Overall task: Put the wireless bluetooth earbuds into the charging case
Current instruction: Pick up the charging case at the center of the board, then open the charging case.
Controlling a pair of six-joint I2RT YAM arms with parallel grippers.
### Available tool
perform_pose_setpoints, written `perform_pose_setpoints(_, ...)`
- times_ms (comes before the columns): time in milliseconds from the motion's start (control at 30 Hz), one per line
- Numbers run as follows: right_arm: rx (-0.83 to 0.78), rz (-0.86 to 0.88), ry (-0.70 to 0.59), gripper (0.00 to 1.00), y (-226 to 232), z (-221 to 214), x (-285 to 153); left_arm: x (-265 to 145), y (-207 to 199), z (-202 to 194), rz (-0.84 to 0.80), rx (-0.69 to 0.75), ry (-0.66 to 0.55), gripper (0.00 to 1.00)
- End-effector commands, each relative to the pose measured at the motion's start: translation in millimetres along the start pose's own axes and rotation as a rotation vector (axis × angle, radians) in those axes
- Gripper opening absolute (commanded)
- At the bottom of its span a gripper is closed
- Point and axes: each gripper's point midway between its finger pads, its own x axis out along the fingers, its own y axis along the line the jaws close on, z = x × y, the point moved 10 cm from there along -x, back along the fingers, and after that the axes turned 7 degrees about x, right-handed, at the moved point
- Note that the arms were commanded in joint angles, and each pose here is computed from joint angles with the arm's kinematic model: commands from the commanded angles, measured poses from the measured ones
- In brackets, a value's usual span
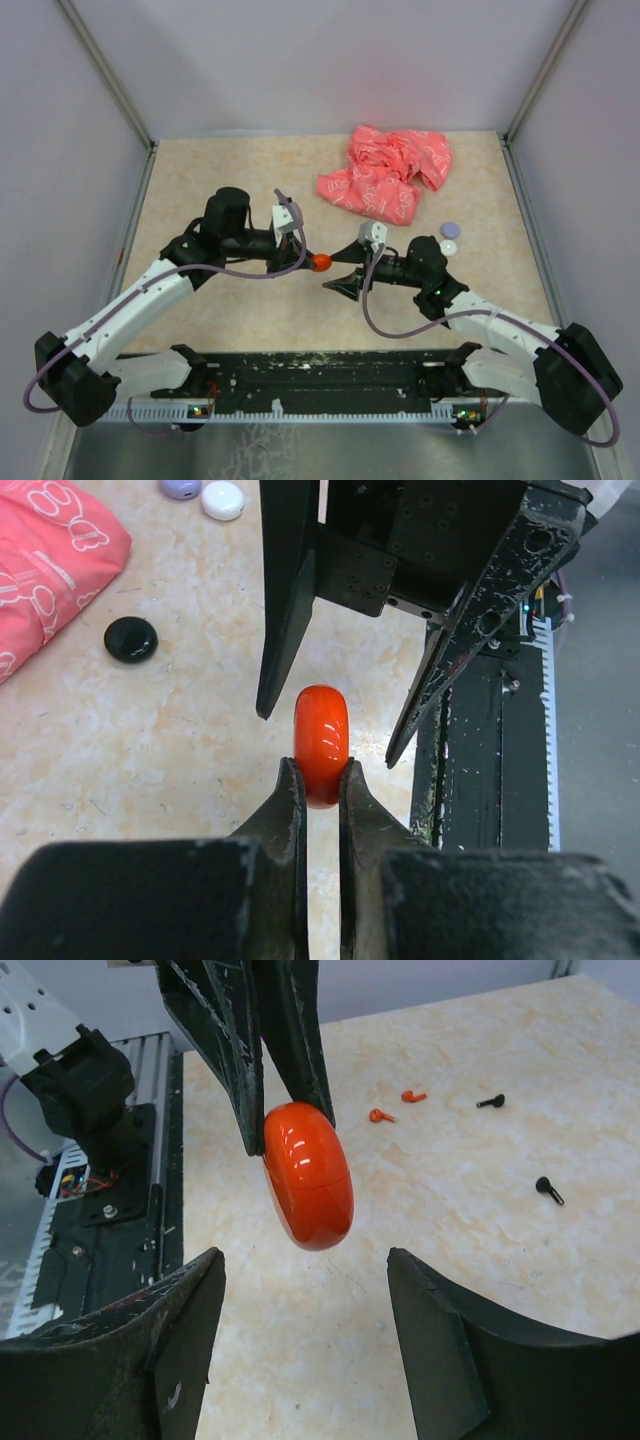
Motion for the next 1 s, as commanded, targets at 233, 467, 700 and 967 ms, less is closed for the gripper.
perform_pose_setpoints(233,-0.074,0.184,-0.096,0.53,4,34,15,-1,-5,10,-0.095,0.050,-0.039,0.03)
perform_pose_setpoints(467,-0.062,0.218,-0.098,0.44,4,34,18,1,-4,5,-0.102,0.047,-0.030,0.03)
perform_pose_setpoints(700,-0.039,0.246,-0.088,0.25,4,32,20,3,-4,0,-0.108,0.040,-0.017,0.05)
perform_pose_setpoints(967,-0.034,0.260,-0.079,0.00,6,28,19,1,-1,0,-0.022,0.037,-0.031,0.17)
